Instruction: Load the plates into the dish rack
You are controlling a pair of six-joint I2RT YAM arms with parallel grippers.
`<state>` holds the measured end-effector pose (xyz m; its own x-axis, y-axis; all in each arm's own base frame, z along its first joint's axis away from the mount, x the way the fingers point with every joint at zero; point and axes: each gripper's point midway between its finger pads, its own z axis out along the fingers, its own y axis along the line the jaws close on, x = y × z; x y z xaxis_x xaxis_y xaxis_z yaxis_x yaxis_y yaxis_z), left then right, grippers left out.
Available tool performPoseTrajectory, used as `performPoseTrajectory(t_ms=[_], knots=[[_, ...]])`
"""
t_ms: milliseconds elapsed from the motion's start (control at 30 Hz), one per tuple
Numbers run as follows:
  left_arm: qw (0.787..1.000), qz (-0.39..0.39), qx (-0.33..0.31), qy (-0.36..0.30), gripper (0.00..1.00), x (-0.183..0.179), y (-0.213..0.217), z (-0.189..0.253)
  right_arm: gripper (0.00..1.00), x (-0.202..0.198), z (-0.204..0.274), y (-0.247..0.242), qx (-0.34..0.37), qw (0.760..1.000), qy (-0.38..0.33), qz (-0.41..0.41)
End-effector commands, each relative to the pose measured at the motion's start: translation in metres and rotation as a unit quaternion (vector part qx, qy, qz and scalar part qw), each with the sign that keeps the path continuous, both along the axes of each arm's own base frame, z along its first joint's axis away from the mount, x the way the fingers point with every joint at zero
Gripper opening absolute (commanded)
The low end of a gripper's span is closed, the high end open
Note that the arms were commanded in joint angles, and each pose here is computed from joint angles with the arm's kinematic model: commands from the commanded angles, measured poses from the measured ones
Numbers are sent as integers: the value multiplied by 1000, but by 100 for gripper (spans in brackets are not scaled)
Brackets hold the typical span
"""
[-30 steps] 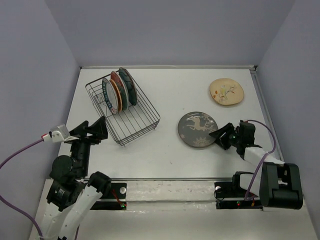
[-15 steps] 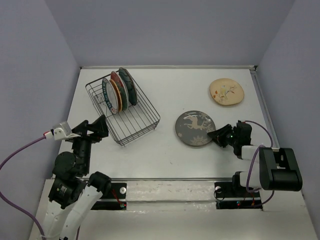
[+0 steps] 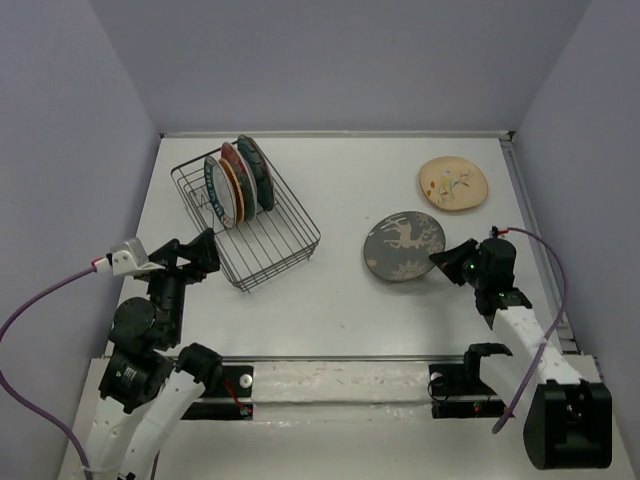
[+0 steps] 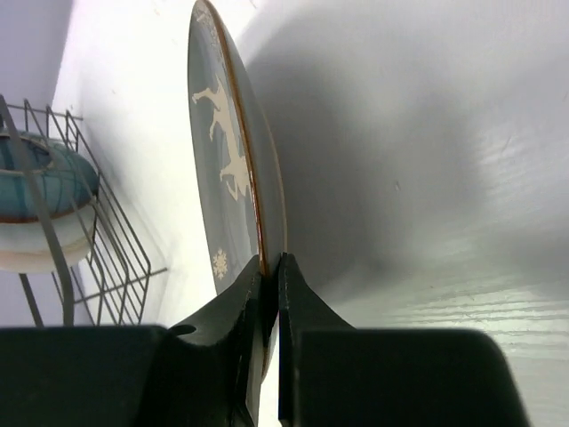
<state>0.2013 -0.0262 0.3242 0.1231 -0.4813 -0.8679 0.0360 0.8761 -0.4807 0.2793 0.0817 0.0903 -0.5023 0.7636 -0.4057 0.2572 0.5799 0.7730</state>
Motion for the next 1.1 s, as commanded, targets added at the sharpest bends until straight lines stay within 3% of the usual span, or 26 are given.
performPoseTrajectory(t_ms=[0,233,467,600,833,933,1033,1067], knots=[[1000,4,5,-9,99,7,-1,6,7,32,156,-3,-45,981,-190,-8],[1000,16,10,2,99,12,1,1,7,42,280,36,-40,949,-310,33],[997,80,1,4,99,11,27,3,7,52,373,149,-50,913,-393,95],[988,156,-20,2,99,-1,57,4,7,74,389,221,-60,902,-407,129],[979,199,-33,1,99,-9,74,5,7,98,400,322,-91,897,-399,166],[979,201,-40,-8,99,-14,76,8,7,97,411,345,-107,895,-405,153],[979,199,-45,-13,99,-15,76,10,7,115,390,374,-145,895,-398,137],[979,198,-45,-13,99,-15,76,10,7,107,409,370,-138,893,-410,126]])
